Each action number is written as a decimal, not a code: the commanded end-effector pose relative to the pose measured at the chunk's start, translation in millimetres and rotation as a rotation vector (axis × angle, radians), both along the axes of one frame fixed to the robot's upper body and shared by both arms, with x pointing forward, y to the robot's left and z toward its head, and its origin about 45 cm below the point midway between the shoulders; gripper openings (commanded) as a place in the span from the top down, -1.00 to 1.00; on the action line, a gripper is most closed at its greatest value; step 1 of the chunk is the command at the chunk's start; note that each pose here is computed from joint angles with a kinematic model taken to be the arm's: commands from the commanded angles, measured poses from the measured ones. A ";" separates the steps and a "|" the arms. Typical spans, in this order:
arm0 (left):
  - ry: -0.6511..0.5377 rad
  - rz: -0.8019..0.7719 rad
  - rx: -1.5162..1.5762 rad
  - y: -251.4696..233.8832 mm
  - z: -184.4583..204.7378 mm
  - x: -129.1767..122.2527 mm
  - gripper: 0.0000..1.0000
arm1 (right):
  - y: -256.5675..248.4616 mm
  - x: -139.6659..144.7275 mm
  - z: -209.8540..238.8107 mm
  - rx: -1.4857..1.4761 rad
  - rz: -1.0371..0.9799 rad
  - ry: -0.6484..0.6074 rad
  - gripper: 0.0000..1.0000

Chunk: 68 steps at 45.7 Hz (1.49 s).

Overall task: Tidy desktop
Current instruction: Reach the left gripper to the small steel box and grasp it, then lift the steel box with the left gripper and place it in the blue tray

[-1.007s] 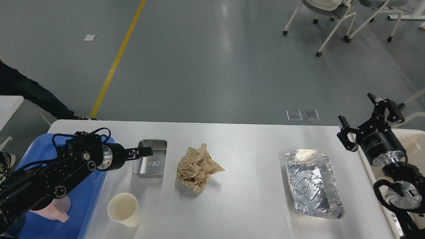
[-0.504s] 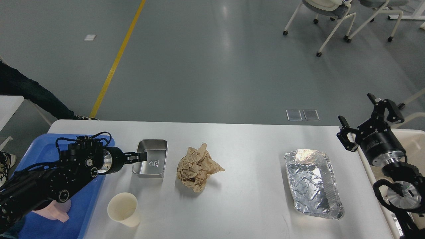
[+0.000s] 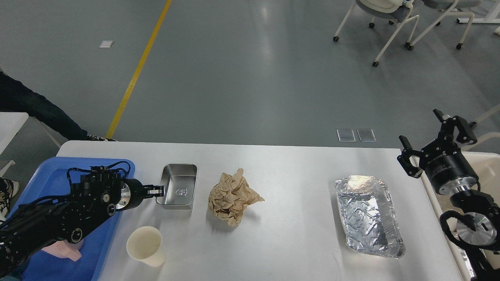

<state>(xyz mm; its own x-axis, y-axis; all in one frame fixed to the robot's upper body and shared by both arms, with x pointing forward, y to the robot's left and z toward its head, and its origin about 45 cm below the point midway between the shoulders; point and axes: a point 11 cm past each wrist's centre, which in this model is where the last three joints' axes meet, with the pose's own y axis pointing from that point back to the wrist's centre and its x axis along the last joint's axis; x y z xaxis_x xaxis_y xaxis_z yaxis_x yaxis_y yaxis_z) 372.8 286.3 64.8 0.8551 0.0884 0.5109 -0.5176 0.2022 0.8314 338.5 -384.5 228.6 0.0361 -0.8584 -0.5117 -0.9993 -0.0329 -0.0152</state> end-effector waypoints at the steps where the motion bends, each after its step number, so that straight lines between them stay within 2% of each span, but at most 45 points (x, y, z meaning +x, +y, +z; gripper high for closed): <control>1: -0.003 0.002 -0.001 -0.4 1.0 2.6 0.94 | 0.1 0.1 0.0 0.000 0.000 0.000 -1.00; 12: -0.017 0.002 -0.019 -6.8 9.4 13.0 0.98 | 0.0 0.1 0.0 0.000 -0.001 0.001 -1.00; 20: -0.072 -0.049 -0.033 -17.7 70.7 54.4 0.98 | 0.7 0.9 1.8 0.000 0.000 -0.004 -1.00; 28: -0.135 -0.066 -0.066 -4.2 147.3 81.8 0.97 | 1.2 0.9 1.2 -0.002 0.002 0.000 -1.00; 34: -0.198 -0.097 -0.054 1.3 196.9 92.8 0.96 | 2.5 0.9 1.6 0.000 0.004 -0.003 -1.00; 39: -0.228 -0.109 -0.040 8.7 220.1 93.8 0.96 | 2.8 0.5 1.4 0.000 0.006 -0.002 -1.00; 47: -0.222 -0.049 0.005 45.1 214.7 86.7 0.95 | 2.5 0.2 1.0 0.000 0.004 -0.001 -1.00; 61: -0.208 0.207 0.106 167.5 175.8 38.4 0.91 | 5.8 0.1 -1.8 0.007 0.009 0.004 -1.00; 68: -0.177 0.303 0.126 203.0 149.6 12.3 0.90 | 6.7 0.1 -2.5 0.008 0.011 0.006 -1.00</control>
